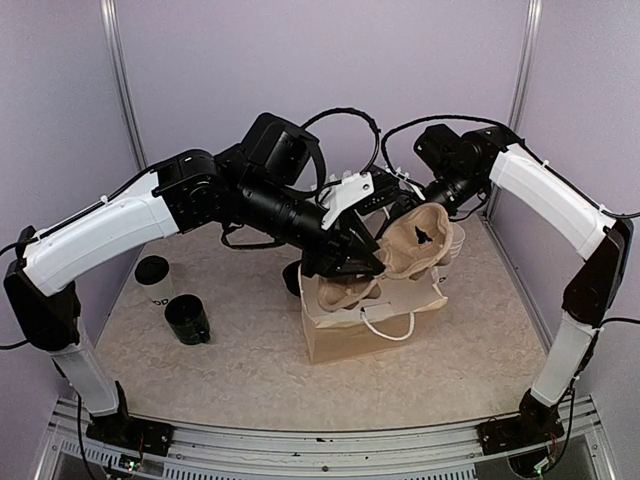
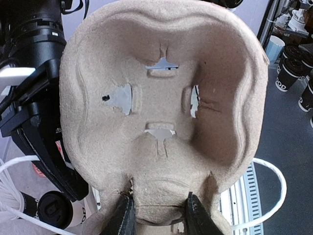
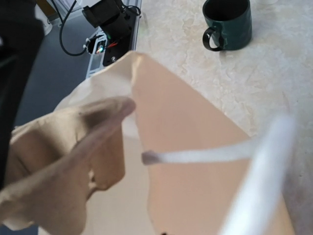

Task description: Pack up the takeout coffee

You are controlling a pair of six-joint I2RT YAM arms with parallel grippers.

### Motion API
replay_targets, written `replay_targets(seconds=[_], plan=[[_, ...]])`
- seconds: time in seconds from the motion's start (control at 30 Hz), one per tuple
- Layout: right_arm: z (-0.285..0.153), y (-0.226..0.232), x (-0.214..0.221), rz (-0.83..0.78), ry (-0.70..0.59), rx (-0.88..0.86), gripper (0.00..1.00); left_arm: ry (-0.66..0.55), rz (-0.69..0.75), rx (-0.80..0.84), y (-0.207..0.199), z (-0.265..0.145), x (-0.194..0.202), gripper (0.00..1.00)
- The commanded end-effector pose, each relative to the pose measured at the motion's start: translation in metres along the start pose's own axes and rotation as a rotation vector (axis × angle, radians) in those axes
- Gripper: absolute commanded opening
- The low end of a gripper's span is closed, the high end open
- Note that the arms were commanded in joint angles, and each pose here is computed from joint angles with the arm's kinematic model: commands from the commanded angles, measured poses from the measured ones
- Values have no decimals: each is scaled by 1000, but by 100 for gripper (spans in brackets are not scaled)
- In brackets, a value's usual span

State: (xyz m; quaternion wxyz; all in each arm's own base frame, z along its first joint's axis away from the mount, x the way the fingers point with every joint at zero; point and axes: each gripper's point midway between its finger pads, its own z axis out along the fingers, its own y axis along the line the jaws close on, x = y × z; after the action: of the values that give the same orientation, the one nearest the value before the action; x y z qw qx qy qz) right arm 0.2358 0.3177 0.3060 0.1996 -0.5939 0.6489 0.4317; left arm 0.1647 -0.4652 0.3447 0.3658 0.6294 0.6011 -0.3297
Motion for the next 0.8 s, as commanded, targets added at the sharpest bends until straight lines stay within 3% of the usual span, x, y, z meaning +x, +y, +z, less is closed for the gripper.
replay_targets(seconds=[0.0,0.2,0.53,0.77], plan=[[-2,7,-10,-24,-21,-12,0,-22,29,-19,0,-7,-10,31],[-3,6,-11,-25,-23,-6,0,13,17,-17,3,6,1,30],[-2,3,-13,-18,-25,-4,0,-107,100,-47,-9,-14,-42,31],[-1,2,-13,-17,-25,-6,0,-91,107,-65,-7,-15,-37,31]])
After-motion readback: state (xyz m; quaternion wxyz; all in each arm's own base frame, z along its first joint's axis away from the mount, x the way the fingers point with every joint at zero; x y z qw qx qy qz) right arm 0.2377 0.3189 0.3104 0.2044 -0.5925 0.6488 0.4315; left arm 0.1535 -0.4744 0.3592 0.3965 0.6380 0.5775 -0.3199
